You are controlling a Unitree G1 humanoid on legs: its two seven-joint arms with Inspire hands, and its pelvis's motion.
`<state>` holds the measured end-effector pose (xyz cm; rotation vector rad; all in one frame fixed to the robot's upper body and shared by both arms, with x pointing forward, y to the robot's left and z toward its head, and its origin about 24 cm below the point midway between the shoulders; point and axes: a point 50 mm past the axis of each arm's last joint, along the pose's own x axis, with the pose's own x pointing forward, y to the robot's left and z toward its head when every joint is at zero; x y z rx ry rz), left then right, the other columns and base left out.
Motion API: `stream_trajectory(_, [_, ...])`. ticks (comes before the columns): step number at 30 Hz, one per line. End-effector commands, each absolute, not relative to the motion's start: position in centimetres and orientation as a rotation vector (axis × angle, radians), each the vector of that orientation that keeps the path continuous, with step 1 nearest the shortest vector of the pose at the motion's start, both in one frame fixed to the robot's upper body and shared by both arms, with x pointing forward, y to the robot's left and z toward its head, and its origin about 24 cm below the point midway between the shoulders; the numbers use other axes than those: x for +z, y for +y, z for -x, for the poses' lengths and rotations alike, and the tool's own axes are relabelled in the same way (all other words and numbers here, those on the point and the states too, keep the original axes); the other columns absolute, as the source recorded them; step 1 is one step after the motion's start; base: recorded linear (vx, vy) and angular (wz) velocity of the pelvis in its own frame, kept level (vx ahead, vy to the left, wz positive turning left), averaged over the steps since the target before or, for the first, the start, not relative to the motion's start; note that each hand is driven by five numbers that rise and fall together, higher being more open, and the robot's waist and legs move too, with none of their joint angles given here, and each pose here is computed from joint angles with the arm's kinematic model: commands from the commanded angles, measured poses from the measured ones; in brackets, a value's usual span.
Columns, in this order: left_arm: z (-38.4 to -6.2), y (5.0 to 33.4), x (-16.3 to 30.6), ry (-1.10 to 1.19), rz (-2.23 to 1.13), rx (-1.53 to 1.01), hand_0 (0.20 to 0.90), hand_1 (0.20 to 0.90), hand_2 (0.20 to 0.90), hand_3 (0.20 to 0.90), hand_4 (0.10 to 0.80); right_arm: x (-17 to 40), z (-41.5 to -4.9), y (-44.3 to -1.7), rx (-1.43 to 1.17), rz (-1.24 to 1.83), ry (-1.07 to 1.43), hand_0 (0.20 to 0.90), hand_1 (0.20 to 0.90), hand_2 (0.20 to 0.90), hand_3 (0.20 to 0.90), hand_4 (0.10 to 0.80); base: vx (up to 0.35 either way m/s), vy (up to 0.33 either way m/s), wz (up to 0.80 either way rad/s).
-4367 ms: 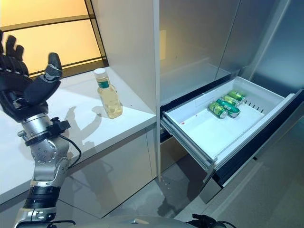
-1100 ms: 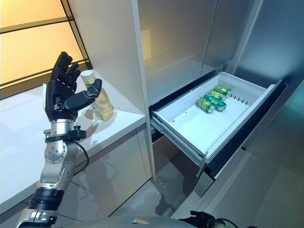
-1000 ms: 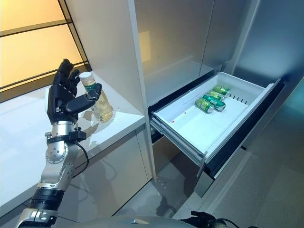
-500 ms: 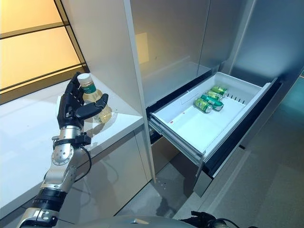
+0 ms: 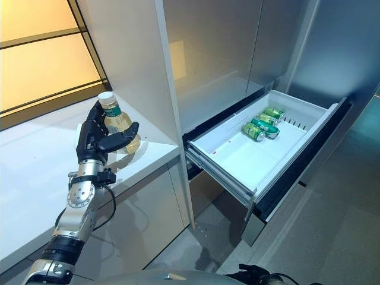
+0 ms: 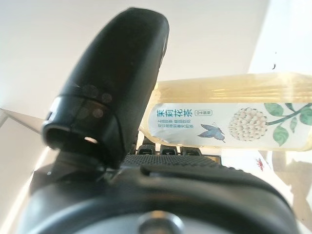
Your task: Put drinks into fridge and close the fridge
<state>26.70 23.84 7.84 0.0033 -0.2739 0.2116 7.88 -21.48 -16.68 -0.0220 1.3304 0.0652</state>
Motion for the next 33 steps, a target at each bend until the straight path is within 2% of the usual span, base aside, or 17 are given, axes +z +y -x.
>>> stream_trajectory(1, [-29.4,23.4,13.7,-0.537,-0.038,0.179,0.900,0.900,0.900,0.900,0.800,-17.1,-6.4,-21.0,0.121,0.049,1.394,0.900,0.900,0.900,0.900,0.800,0.000,0.000,0.00])
stream_trajectory(2, [-29.3,23.5,13.9,-0.552,-0.020,0.182,0.820,0.820,0.820,0.807,0.707,-17.1,-6.4,-21.1,0.121,0.048,1.394,0.900,0.900,0.900,0.900,0.800,0.000,0.000,0.00])
stream_trajectory(3, [-29.2,23.6,14.0,-0.564,-0.010,0.191,0.578,0.578,0.578,0.524,0.424,-17.1,-6.4,-21.1,0.121,0.049,1.394,0.900,0.900,0.900,0.900,0.800,0.000,0.000,0.00])
stream_trajectory(4, [-29.2,23.6,14.1,-0.568,-0.008,0.193,0.488,0.488,0.488,0.420,0.320,-17.1,-6.4,-21.0,0.121,0.049,1.394,0.900,0.900,0.900,0.900,0.800,0.000,0.000,0.00])
stream_trajectory(5, [-29.1,23.6,14.2,-0.581,0.001,0.197,0.300,0.300,0.300,0.200,0.100,-17.1,-6.3,-21.0,0.122,0.049,1.395,0.900,0.900,0.900,0.900,0.800,0.000,0.000,0.00])
stream_trajectory(19, [-28.8,22.7,15.7,-0.662,0.039,0.148,0.300,0.300,0.300,0.200,0.100,-17.0,-7.1,-20.7,0.150,0.069,1.340,0.900,0.900,0.900,0.900,0.800,0.000,0.000,0.00])
stream_trajectory(25, [-28.3,21.4,17.1,-0.722,0.056,0.045,0.300,0.300,0.300,0.200,0.100,-15.9,-10.7,-19.1,0.245,0.099,1.159,0.900,0.900,0.900,0.900,0.800,-0.011,-0.004,0.00])
stream_trajectory(33, [-26.9,18.9,19.3,-0.859,0.100,-0.138,0.300,0.300,0.300,0.200,0.100,-11.8,-17.2,-14.8,0.434,0.015,0.819,0.900,0.900,0.900,0.900,0.800,-0.040,-0.019,0.01])
